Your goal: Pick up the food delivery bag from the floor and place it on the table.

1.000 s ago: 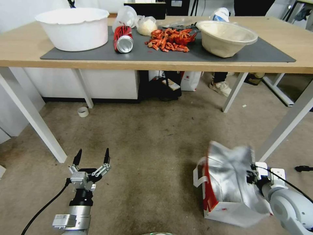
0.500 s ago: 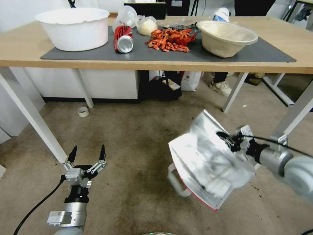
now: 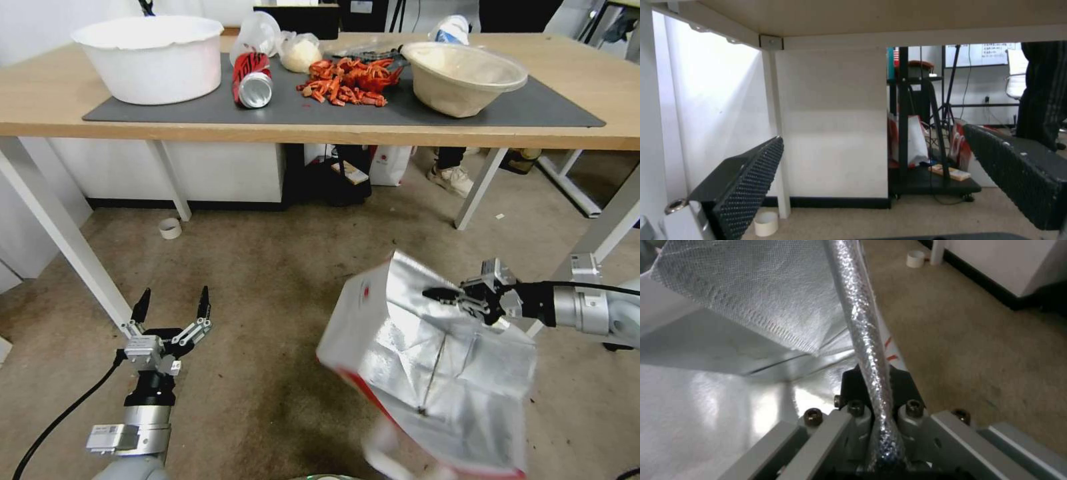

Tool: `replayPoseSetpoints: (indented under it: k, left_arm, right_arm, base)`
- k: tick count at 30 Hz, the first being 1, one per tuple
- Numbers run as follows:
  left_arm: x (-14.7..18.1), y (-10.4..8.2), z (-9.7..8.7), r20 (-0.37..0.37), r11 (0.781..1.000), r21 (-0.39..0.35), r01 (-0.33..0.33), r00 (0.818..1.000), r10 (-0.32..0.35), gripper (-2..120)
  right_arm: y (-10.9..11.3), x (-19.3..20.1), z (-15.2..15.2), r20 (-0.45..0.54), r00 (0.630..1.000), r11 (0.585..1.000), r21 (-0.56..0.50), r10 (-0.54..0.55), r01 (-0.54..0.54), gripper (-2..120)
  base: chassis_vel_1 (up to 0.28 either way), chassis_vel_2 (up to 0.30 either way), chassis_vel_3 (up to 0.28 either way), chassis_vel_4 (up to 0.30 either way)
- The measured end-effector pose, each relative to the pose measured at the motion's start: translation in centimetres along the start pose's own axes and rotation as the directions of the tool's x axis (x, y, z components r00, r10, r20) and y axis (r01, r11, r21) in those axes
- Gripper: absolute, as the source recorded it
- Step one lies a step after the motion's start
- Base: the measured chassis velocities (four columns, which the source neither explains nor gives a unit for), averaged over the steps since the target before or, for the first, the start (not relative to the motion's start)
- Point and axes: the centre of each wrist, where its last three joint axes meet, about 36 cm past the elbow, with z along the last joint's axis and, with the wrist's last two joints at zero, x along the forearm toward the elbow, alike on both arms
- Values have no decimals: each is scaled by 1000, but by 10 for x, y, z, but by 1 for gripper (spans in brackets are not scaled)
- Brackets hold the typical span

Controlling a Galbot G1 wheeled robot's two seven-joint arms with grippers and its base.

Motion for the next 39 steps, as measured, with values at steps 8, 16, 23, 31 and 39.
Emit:
replayPoseSetpoints:
  k: [8, 16, 23, 31, 39]
  left_arm:
    - [-1, -1, -3, 14, 1000, -19, -17, 1000, 17, 100]
    - [1, -3, -1, 27, 999, -12, -32, 999, 32, 100]
    - [1, -2, -2, 32, 999, -15, -36, 999, 37, 100]
    - [6, 0, 2, 39, 999, -20, -40, 998, 41, 100]
    - [6, 0, 1, 42, 999, -18, -46, 998, 47, 100]
  right_arm:
    - [7, -5, 8, 19, 1000, 1000, -12, -10, 10, 0]
    - [10, -7, 13, 23, 1000, 1000, -18, -15, 15, 0]
    - [11, -8, 14, 22, 1000, 1000, -10, -22, 22, 0]
    - [12, -9, 16, 25, 1000, 1000, -9, -17, 18, 0]
    - [13, -8, 16, 28, 1000, 1000, -5, -13, 13, 0]
  base:
    - [0, 0, 0, 0]
    - [0, 0, 0, 0]
    - [0, 0, 0, 0]
    - [0, 0, 0, 0]
    - [0, 0, 0, 0]
